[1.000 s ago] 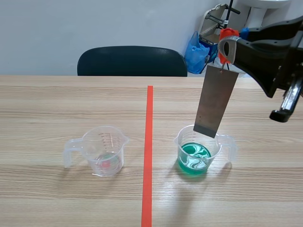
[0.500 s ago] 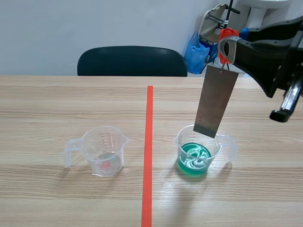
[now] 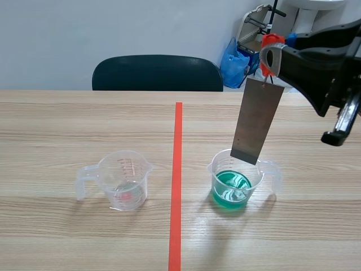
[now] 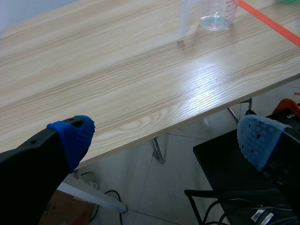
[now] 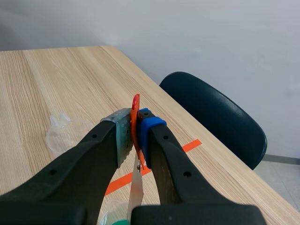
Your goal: Do the redox reaction experiment
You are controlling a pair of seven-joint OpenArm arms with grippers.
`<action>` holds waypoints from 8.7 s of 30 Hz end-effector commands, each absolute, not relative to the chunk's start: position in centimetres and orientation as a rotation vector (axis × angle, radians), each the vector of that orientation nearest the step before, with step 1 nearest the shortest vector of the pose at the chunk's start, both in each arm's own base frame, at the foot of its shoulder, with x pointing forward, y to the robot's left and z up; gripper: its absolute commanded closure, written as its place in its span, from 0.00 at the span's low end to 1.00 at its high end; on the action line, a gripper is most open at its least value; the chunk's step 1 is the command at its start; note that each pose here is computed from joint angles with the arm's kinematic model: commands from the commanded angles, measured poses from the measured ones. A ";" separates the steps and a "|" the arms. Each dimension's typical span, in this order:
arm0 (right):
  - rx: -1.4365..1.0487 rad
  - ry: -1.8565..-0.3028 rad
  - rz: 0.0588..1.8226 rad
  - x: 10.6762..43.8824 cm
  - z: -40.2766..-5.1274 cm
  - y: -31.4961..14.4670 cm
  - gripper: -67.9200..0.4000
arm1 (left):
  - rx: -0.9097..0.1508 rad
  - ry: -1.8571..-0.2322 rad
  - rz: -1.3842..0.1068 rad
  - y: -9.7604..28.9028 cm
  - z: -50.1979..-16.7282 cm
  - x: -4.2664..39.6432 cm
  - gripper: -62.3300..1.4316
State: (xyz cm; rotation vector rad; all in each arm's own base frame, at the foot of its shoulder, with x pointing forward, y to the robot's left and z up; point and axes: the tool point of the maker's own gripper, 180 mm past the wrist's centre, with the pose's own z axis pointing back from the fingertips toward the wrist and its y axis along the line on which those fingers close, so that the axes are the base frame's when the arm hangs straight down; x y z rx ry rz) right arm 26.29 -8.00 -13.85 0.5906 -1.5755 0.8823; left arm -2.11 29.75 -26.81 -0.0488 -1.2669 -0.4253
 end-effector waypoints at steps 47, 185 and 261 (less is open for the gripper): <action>0.596 -1.613 0.896 26.3 -12.5 -7.9 0.98 | -0.055 -1.295 -0.422 29.6 -26.3 -1.8 0.00; 0.574 -1.548 0.757 29.2 -25.0 -8.7 0.98 | -0.064 -1.283 -0.433 29.5 -26.5 -1.9 0.00; 0.574 -1.547 0.757 29.2 -25.0 -8.7 0.98 | -0.064 -1.283 -0.433 29.5 -26.5 -1.9 0.00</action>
